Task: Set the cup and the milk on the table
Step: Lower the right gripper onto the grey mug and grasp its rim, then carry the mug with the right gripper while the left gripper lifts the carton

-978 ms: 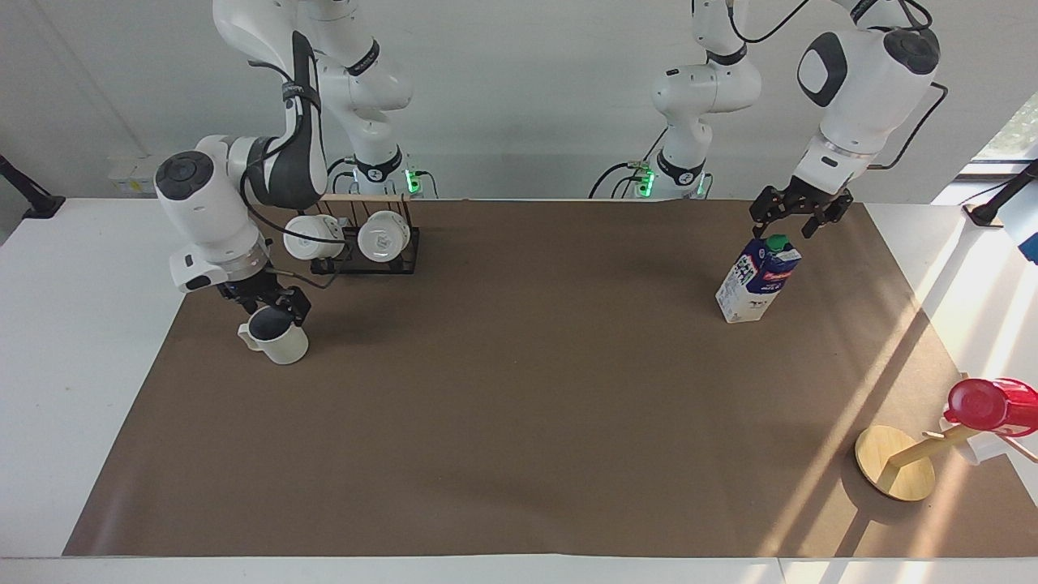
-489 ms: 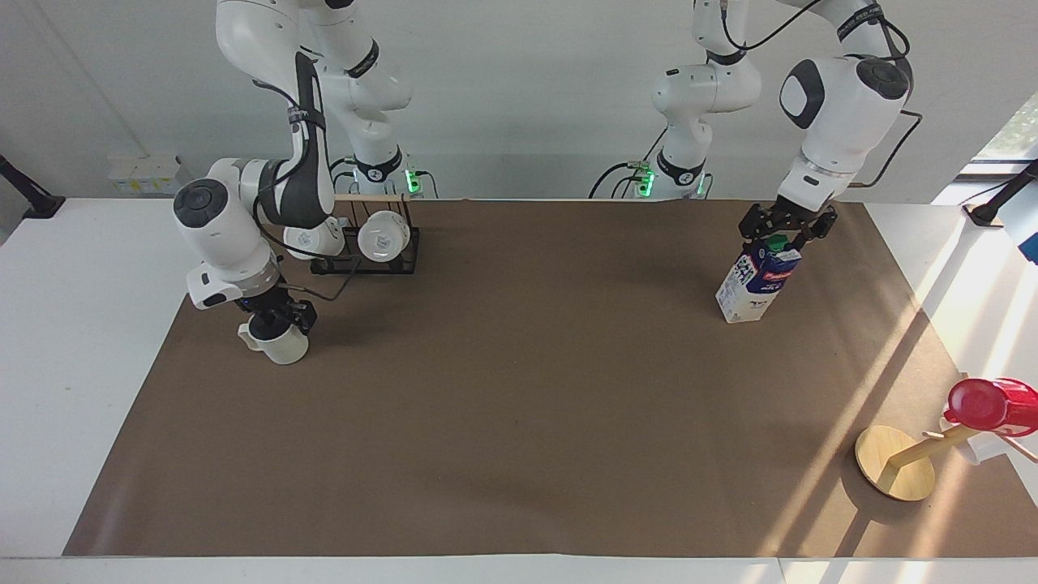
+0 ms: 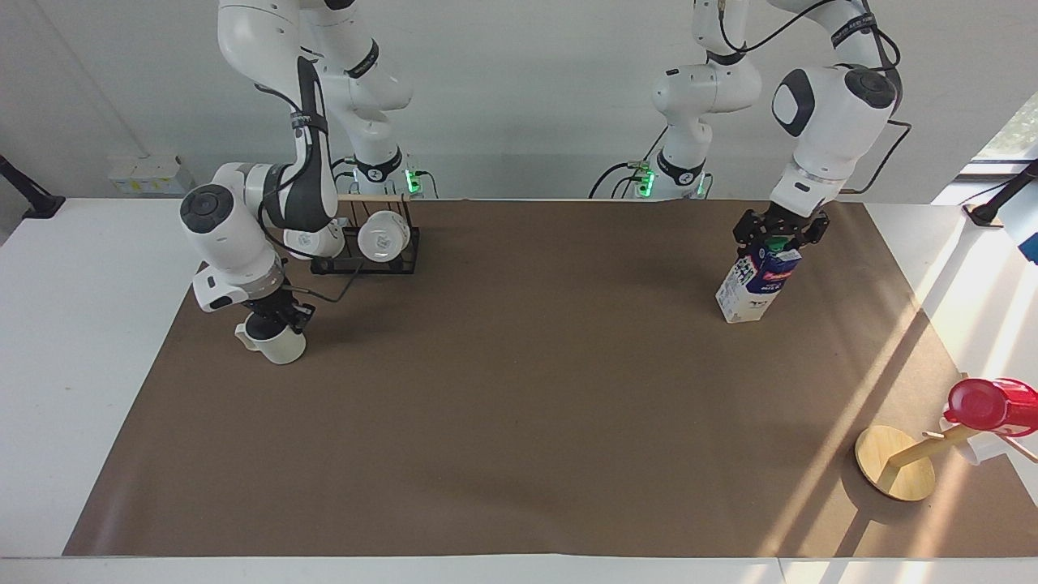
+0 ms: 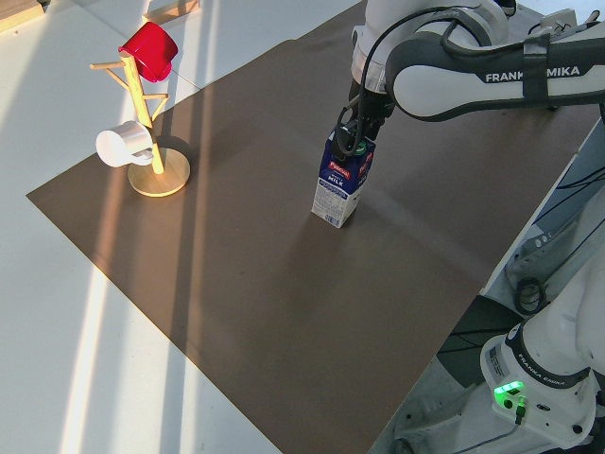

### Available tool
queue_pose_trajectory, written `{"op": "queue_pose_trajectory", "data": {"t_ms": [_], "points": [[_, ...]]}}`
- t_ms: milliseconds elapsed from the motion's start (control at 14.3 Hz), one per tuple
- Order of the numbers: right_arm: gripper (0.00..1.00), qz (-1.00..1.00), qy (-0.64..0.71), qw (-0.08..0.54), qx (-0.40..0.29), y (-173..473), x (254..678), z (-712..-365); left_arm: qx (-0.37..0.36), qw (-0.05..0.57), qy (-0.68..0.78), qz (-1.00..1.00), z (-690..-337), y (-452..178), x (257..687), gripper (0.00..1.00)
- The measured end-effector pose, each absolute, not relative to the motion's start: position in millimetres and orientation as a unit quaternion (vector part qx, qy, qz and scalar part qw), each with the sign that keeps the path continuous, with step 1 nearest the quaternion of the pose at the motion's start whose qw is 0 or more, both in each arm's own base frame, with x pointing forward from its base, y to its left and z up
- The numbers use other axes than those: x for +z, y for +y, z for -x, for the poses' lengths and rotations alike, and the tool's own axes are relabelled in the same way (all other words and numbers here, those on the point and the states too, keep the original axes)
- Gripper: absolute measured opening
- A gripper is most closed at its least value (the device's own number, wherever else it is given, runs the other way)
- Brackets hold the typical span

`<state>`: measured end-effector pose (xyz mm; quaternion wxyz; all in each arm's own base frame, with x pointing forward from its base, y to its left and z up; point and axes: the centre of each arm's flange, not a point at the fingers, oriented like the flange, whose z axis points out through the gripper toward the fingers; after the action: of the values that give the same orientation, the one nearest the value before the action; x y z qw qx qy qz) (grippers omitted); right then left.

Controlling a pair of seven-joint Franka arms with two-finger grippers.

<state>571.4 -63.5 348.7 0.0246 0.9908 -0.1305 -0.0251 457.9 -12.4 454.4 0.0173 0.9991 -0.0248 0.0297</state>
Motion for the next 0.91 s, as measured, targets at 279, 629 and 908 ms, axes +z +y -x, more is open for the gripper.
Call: {"op": "queue_pose_trajectory", "data": {"t_ms": [279, 629, 908], "points": [[0.04, -0.992, -0.126, 0.024, -0.009, -58, 369, -582, 0.032, 0.017, -0.025, -0.999, -458, -12, 455, 1.00], [0.04, -0.997, -0.073, 0.024, 0.006, -4, 421, -592, 0.040, 0.017, -0.038, -0.998, -460, -12, 456, 0.90], [0.04, -0.997, -0.076, 0.020, 0.023, 65, 469, -599, 0.043, 0.017, -0.044, -0.998, -462, -9, 457, 0.63]]}}
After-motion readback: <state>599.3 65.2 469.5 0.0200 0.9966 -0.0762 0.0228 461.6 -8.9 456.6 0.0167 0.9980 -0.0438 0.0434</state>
